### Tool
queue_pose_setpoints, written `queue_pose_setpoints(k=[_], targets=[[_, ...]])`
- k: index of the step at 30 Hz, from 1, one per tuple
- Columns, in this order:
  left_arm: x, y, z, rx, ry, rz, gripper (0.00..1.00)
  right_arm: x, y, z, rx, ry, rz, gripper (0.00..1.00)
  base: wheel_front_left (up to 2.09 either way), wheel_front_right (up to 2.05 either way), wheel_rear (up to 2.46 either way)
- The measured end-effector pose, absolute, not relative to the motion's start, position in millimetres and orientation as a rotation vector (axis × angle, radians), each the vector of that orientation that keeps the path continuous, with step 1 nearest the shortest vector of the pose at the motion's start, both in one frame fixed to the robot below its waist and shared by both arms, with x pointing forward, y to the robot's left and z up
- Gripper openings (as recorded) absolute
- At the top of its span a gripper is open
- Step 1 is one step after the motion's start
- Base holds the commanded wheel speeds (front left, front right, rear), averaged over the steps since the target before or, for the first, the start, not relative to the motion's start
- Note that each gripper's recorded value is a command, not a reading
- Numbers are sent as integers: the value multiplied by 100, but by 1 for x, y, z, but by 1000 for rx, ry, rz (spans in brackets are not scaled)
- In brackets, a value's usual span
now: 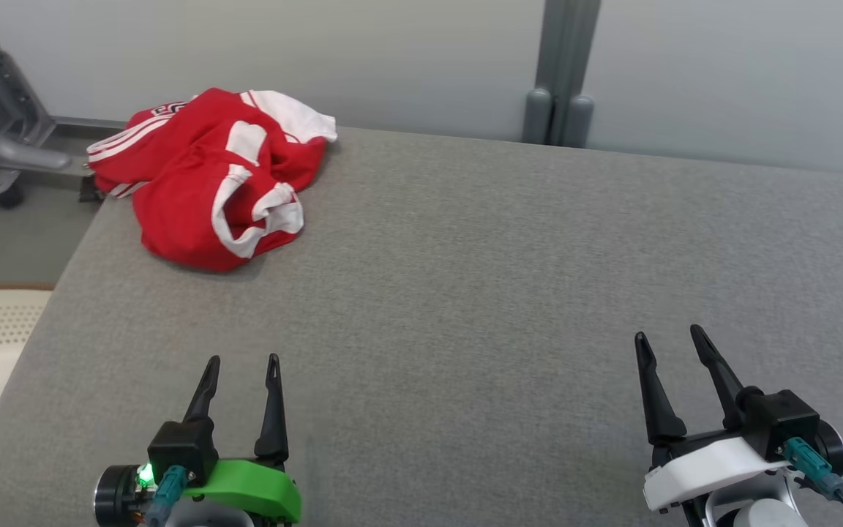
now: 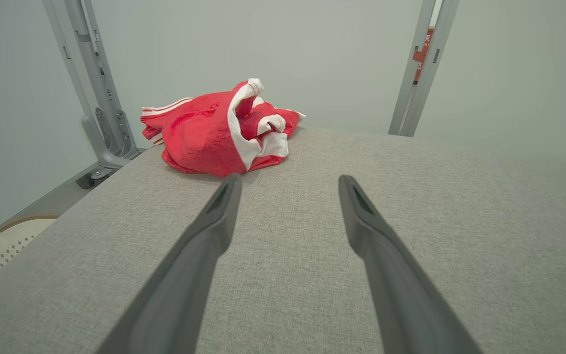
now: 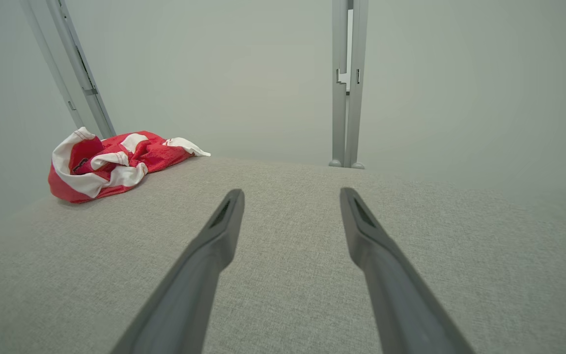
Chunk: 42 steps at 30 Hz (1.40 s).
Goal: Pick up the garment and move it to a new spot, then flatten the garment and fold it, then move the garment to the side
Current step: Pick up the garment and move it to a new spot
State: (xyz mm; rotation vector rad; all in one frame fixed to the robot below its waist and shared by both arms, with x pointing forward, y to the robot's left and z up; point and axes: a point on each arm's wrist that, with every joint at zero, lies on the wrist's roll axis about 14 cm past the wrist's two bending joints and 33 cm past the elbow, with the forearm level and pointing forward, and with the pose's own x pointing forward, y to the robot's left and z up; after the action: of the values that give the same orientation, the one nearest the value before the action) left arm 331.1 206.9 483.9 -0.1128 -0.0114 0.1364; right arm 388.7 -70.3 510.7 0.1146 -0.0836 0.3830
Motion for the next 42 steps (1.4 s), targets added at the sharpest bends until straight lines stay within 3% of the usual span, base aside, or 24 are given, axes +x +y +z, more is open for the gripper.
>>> queue_pose_setpoints(k=[15, 27, 33, 42], targets=[[275, 275, 486, -110, -31, 384, 100, 392, 13, 510, 129, -68, 619, 100, 0, 0, 0], [276, 280, 487, -110, -34, 404, 100, 394, 5, 510, 127, -71, 597, 100, 0, 0, 0], [304, 285, 506, -65, -78, 365, 100, 407, -5, 509, 122, -82, 560, 100, 0, 0, 0], [412, 300, 595, 213, -229, 161, 100, 448, -15, 505, 95, -118, 511, 100, 0, 0, 0]])
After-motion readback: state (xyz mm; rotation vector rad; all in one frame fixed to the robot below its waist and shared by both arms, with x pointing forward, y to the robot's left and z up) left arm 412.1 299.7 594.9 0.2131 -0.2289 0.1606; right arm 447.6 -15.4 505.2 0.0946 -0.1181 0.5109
